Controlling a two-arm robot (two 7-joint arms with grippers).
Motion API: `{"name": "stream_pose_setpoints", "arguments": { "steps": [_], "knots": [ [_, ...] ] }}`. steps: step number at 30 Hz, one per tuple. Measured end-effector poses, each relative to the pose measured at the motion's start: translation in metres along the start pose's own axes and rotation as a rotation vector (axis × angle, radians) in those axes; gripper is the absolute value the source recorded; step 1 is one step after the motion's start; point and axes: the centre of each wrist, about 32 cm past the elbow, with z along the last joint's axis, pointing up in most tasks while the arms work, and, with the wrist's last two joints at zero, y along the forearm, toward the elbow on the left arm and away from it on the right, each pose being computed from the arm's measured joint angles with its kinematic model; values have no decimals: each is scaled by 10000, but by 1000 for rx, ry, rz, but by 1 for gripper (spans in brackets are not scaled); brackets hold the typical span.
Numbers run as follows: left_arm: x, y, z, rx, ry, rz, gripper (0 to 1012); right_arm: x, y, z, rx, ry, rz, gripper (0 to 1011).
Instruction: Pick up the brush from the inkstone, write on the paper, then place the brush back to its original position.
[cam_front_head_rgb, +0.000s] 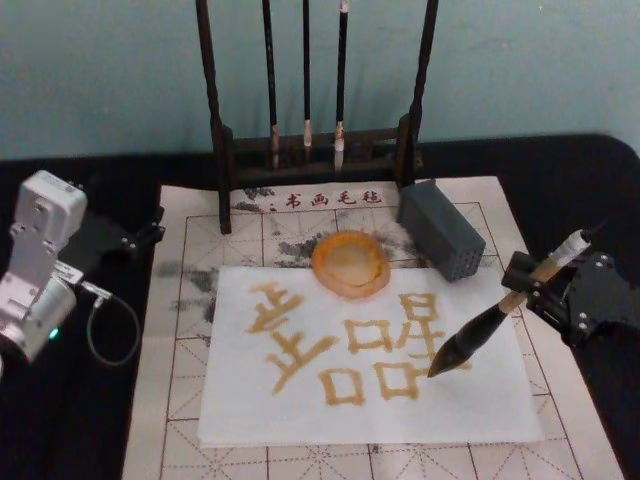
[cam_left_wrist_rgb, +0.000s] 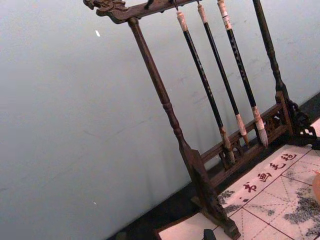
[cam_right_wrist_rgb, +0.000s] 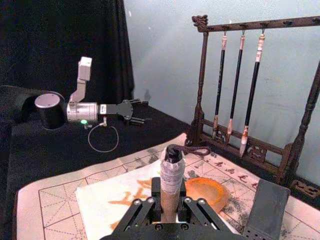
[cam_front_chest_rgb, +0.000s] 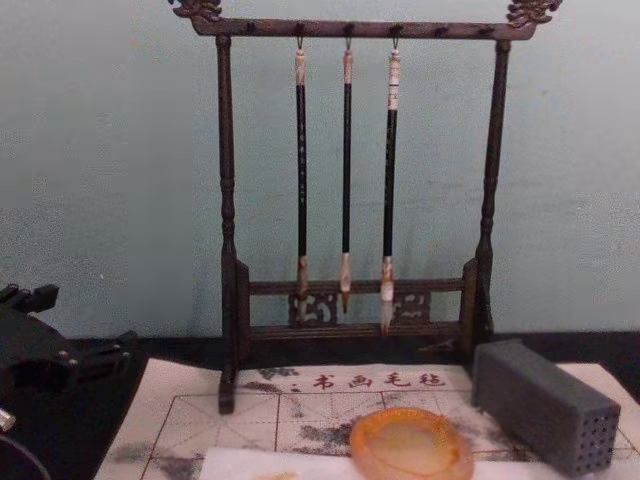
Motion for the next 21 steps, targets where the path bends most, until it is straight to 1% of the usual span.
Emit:
{"name": "stream_pose_setpoints", "arguments": {
  "steps": [21],
  "knots": [
    [0, 0, 0, 0, 0, 0, 1001, -33, -1, -14, -16, -18, 15, 184]
  ]
}}
